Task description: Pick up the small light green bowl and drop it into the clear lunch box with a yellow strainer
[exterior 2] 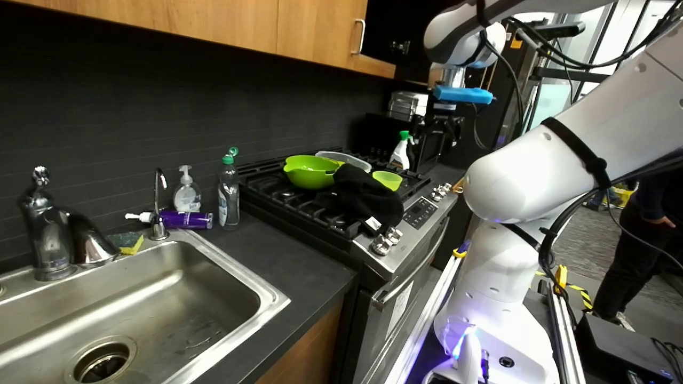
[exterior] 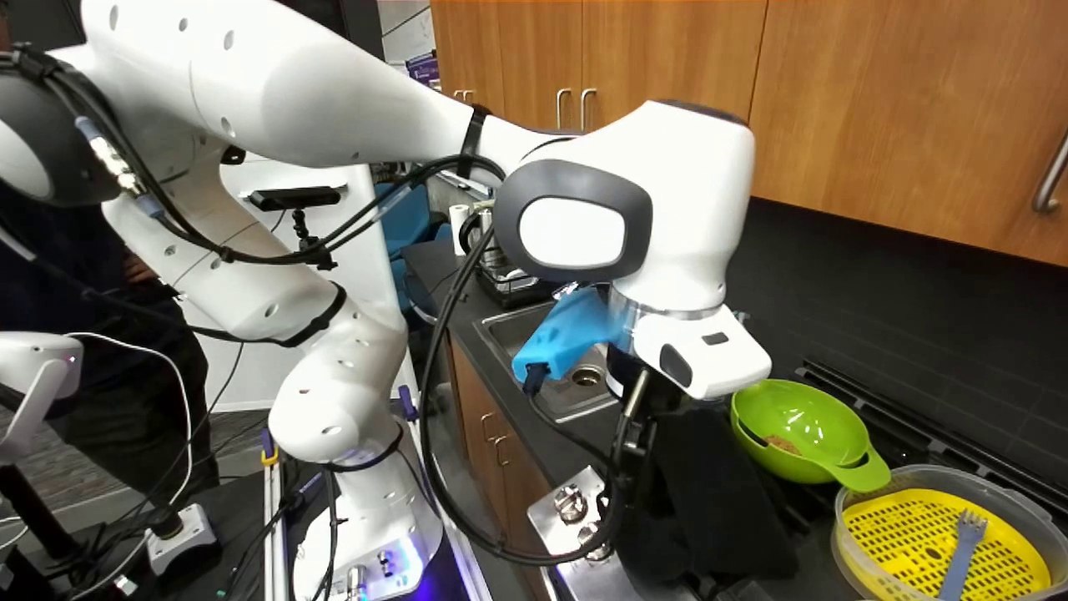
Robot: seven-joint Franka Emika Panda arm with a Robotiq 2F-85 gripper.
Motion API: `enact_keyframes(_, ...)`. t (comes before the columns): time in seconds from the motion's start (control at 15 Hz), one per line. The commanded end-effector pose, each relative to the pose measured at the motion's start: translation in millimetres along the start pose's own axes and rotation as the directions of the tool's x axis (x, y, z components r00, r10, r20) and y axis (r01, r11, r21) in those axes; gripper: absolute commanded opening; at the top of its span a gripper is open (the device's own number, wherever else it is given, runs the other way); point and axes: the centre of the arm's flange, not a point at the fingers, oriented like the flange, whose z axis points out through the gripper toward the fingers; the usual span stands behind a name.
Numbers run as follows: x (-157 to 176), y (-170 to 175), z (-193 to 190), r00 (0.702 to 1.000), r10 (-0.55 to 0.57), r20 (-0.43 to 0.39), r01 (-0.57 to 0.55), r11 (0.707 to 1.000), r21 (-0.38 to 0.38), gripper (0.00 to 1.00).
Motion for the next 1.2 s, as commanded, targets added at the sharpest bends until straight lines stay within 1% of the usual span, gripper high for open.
enact_keyframes(0.0,5.4,-34.6,27.3,0.995,-0.001,0.097,-0.014,0.987,0.158,1.00)
enact_keyframes(0.07,6.6,-54.8,32.1,0.994,-0.034,0.104,0.015,0.983,0.181,1.00)
enact_keyframes(0.2,10.7,-80.8,37.5,0.992,-0.061,0.115,0.038,0.980,0.194,1.00)
enact_keyframes(0.27,-1.2,-59.3,32.1,0.994,-0.033,0.108,0.013,0.984,0.178,1.00)
enact_keyframes(0.4,0.2,-78.1,38.4,0.991,-0.059,0.116,0.038,0.983,0.179,1.00)
enact_keyframes(0.67,2.5,-84.5,46.6,0.991,-0.064,0.119,0.044,0.986,0.164,1.00)
enact_keyframes(0.8,22.4,-93.5,57.4,0.998,0.001,0.070,-0.011,0.990,0.143,1.00)
enact_keyframes(0.87,40.0,-96.8,57.3,0.998,0.050,0.042,-0.055,0.988,0.145,1.00)
enact_keyframes(0.93,52.7,-99.1,56.1,0.996,0.085,-0.016,-0.082,0.985,0.149,1.00)
enact_keyframes(1.0,62.5,-99.6,53.7,0.993,0.105,-0.045,-0.097,0.983,0.155,1.00)
enact_keyframes(1.13,80.5,-98.7,55.2,0.975,0.170,-0.146,-0.143,0.974,0.178,1.00)
